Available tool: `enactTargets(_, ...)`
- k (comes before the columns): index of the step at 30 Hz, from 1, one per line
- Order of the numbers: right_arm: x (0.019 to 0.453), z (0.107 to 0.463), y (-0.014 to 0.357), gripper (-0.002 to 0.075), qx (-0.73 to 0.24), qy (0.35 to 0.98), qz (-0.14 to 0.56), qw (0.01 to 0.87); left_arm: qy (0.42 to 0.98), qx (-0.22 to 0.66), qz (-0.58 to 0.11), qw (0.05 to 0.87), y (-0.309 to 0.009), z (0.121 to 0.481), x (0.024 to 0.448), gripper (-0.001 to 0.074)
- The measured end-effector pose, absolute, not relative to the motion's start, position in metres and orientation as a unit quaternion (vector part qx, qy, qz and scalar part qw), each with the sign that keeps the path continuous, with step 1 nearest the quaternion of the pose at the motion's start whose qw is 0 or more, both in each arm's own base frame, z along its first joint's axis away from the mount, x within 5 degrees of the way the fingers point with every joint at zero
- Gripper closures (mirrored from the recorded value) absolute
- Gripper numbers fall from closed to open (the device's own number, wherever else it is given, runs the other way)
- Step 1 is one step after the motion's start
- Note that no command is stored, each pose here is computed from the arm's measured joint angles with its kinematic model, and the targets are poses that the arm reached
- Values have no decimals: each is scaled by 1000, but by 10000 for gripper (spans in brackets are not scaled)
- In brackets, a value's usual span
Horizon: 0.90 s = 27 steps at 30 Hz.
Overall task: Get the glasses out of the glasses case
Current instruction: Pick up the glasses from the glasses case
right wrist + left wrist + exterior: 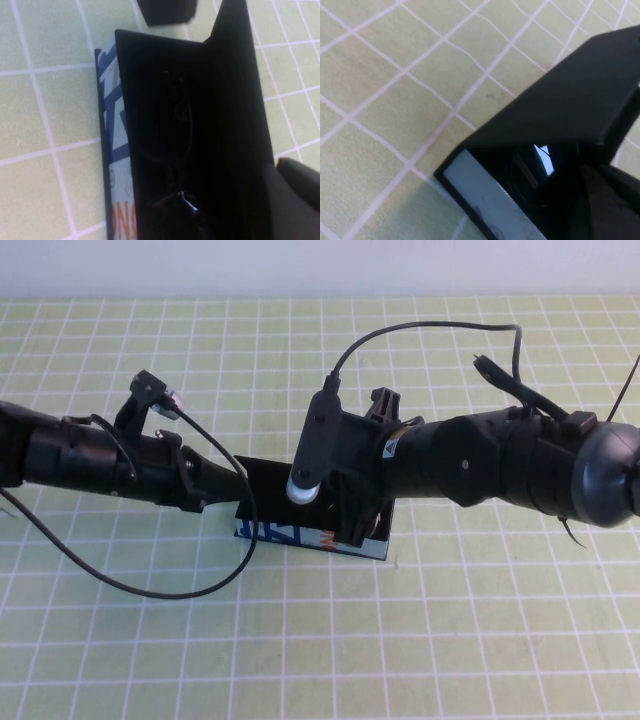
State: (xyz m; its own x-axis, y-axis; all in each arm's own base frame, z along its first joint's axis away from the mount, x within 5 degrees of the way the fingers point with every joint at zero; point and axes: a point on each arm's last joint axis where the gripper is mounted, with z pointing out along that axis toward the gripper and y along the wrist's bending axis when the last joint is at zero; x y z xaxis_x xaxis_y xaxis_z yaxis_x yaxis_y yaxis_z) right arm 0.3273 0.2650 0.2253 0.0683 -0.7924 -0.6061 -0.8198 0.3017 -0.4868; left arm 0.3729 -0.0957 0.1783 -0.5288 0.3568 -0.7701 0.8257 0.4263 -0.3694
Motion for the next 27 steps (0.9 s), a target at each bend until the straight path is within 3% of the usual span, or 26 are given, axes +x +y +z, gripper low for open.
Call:
enactTargets(9, 327, 227, 266, 718, -576, 692, 27, 435, 788, 348, -401, 313, -98, 149, 382, 739)
enactTargets(14, 325, 240, 265, 567, -543, 704, 48, 455, 788, 346, -403, 312, -98, 148, 382, 739)
enactTargets(17, 316, 257, 263, 496, -503, 729, 101, 453, 788, 346, -404, 312, -98, 148, 382, 739)
enactTargets(19, 307, 267, 264, 513, -480, 745, 152, 437, 788, 344, -404, 311, -98, 148, 382, 739)
enactTargets(23, 290, 271, 268, 665, -441, 779, 245, 374, 789, 343, -405, 311, -98, 148, 382, 739)
enactTargets(27, 291, 255, 267, 727, -381, 830, 258, 314, 790, 340, -406, 309, -98, 148, 382, 739)
